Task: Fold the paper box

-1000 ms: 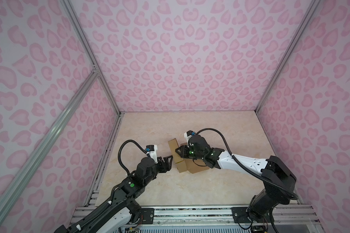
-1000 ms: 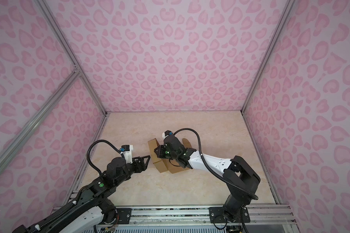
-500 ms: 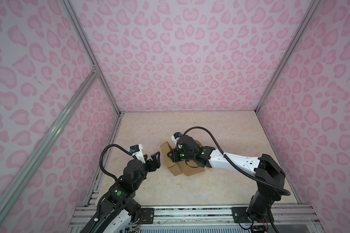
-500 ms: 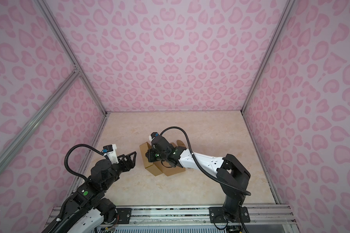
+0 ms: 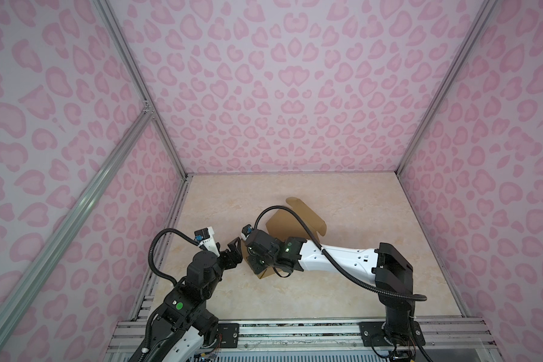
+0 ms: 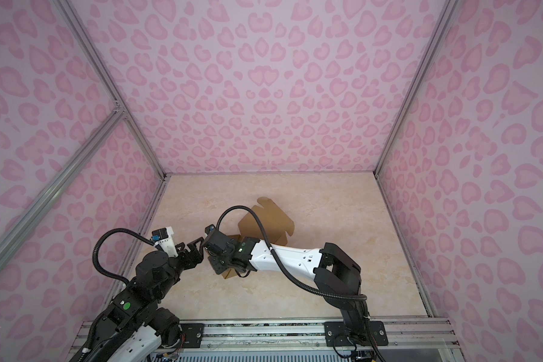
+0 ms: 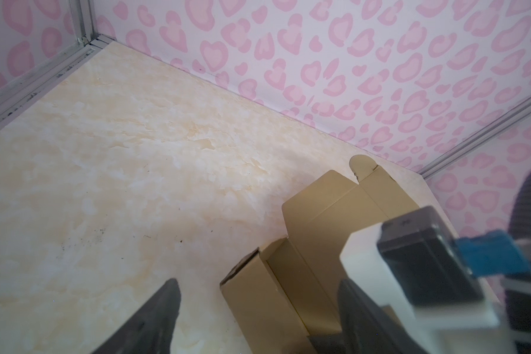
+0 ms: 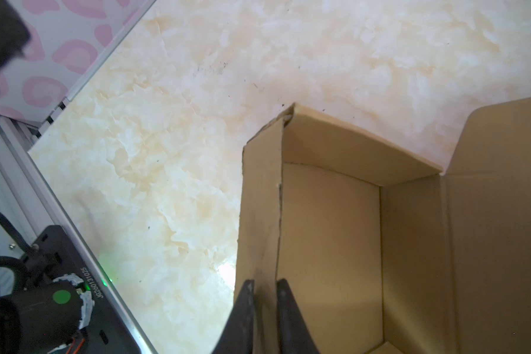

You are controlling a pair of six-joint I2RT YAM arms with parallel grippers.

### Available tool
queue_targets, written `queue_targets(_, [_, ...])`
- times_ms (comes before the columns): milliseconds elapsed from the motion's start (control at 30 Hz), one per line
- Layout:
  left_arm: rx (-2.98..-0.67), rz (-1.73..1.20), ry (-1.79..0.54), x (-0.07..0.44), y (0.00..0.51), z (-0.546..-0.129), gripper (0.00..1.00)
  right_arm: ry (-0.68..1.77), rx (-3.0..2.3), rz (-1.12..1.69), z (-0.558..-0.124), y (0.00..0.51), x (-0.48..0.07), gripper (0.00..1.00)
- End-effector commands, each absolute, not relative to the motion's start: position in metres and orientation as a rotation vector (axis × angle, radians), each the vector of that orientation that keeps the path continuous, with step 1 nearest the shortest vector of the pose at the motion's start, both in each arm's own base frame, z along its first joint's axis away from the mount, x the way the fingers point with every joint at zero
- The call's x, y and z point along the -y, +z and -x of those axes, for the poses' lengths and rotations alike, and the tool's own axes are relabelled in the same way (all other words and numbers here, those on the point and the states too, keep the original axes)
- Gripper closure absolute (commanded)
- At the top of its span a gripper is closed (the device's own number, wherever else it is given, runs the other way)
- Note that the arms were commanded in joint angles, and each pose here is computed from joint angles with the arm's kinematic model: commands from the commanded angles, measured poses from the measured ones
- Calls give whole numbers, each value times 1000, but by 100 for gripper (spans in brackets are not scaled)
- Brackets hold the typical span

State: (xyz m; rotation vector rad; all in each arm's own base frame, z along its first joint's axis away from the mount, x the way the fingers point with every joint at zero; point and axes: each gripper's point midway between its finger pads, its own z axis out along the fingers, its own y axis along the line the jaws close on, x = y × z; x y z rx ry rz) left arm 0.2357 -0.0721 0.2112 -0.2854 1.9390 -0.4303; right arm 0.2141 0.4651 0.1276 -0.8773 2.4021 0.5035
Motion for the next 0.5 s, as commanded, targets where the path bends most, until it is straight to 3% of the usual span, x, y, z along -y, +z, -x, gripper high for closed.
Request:
queue_targets(0, [-1931, 300, -411, 68, 211, -236, 17, 325, -2421, 982, -209, 103, -448, 83])
queue_targets(467, [-1946, 324, -429, 71, 201, -238, 17, -40, -2474, 1056, -201, 43, -382, 83])
